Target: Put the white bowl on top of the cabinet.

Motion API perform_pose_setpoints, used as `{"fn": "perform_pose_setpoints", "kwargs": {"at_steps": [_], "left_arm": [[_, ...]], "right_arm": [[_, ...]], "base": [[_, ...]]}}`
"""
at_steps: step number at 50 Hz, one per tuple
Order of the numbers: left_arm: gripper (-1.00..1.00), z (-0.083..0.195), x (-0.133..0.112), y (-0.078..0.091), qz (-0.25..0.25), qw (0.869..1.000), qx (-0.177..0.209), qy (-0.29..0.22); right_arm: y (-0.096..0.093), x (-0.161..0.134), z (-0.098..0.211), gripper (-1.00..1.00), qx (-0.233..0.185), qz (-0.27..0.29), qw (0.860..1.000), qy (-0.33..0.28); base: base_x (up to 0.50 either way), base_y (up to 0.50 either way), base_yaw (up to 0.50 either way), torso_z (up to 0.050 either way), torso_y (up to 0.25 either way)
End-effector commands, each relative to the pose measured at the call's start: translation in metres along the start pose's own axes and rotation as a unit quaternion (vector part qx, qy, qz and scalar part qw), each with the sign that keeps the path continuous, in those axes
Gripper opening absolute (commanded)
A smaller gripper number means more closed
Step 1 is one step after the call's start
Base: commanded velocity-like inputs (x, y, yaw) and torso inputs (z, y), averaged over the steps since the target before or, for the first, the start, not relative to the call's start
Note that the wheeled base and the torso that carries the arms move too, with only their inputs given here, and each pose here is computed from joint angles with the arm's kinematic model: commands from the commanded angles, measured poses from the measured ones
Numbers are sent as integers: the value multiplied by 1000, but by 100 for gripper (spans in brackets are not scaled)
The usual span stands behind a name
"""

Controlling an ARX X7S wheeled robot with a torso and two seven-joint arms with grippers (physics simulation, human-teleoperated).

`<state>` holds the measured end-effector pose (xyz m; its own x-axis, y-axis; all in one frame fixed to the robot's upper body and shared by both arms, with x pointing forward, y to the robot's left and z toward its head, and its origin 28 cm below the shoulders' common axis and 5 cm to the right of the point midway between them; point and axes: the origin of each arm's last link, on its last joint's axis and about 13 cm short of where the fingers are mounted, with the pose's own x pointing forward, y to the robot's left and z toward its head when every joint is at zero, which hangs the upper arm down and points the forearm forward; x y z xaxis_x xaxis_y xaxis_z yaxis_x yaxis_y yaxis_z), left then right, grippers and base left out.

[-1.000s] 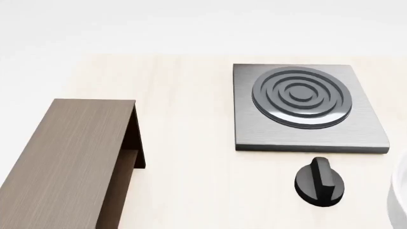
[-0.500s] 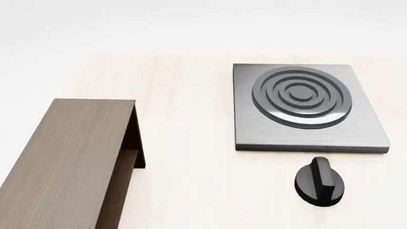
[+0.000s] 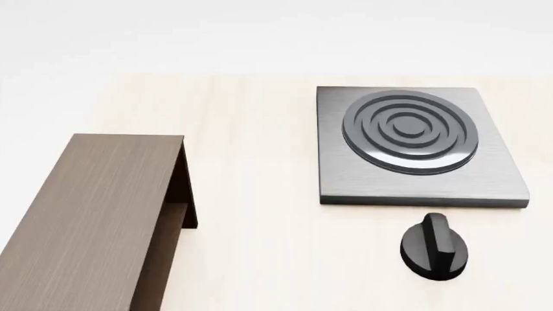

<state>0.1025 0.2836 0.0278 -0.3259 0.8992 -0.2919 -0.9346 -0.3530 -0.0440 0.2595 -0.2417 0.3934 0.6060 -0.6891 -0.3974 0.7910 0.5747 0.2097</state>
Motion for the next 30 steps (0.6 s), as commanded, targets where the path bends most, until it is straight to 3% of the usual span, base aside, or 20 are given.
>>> {"fn": "perform_pose_setpoints", "kwargs": {"at_steps": [1, 3, 11, 22, 28, 30], "left_arm": [[100, 0, 3, 1, 0, 1000, -9, 14], [100, 0, 3, 2, 0, 1000, -9, 14], [100, 0, 3, 1, 0, 1000, -9, 14], [100, 0, 3, 1, -1, 1000, -9, 13], [100, 0, 3, 1, -1, 1000, -10, 14], [100, 0, 3, 1, -2, 1000, -10, 14]], "right_arm": [[22, -14, 40, -100, -2, 25, 999, -31], [31, -16, 43, -100, -23, 38, 998, -34], [47, -15, 56, -100, -37, 36, 998, -38], [89, -23, 49, -100, -106, 127, 985, -55], [98, -25, 49, -100, -108, 150, 980, -77], [100, -26, 46, -100, -129, 176, 970, -103]], "base": [[0, 0, 0, 0, 0], [0, 0, 0, 0, 0], [0, 0, 0, 0, 1], [0, 0, 0, 0, 1], [0, 0, 0, 0, 2], [0, 0, 0, 0, 0]]}}
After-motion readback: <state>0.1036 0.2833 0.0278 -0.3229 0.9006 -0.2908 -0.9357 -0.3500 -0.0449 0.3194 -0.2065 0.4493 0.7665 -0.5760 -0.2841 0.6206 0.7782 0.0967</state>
